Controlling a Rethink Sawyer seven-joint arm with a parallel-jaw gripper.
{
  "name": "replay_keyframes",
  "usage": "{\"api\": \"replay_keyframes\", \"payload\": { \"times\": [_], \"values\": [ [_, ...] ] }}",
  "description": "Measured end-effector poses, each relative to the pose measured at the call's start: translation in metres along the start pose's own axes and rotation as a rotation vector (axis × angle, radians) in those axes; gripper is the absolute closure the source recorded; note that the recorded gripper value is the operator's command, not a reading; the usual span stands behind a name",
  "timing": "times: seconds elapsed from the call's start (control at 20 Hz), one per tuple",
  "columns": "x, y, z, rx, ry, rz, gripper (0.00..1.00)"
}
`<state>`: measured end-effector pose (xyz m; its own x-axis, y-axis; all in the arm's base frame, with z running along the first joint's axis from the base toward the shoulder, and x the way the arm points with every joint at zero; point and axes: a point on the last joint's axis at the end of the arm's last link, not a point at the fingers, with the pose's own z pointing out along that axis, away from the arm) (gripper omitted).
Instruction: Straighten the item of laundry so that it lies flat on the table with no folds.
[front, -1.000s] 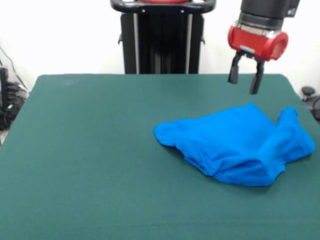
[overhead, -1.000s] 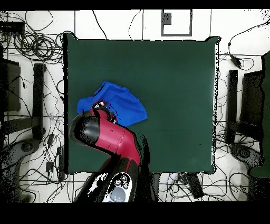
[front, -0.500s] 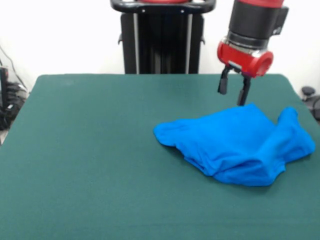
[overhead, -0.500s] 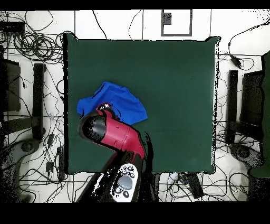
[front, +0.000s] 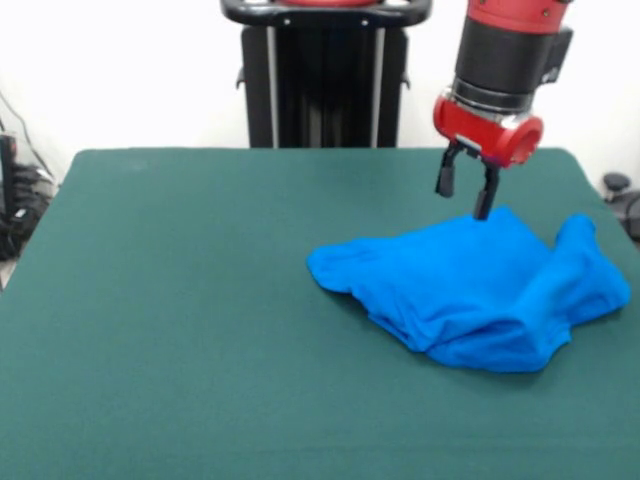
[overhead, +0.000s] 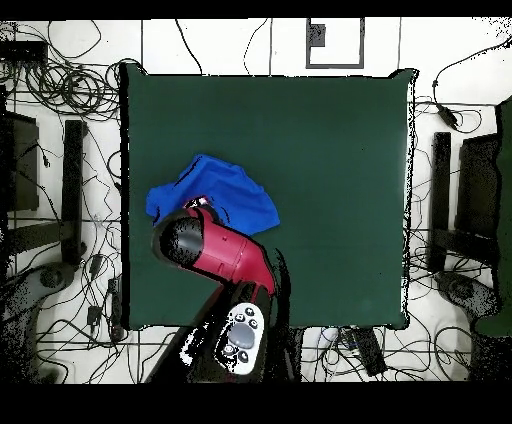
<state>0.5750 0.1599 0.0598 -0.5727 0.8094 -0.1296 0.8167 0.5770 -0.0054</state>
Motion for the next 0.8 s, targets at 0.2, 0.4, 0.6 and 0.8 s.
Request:
{"api": "replay_keyframes", "payload": {
  "times": [0.2,0.4,0.6,0.8],
  "values": [
    [-0.001,-0.007,0.013,0.019,0.014,-0.003,0.0],
    [-0.003,-0.016,0.027,0.043,0.028,-0.007,0.0],
    [-0.005,-0.026,0.043,0.067,0.046,-0.007,0.0],
    [-0.004,-0.032,0.057,0.079,0.066,-0.011,0.0]
  ]
}}
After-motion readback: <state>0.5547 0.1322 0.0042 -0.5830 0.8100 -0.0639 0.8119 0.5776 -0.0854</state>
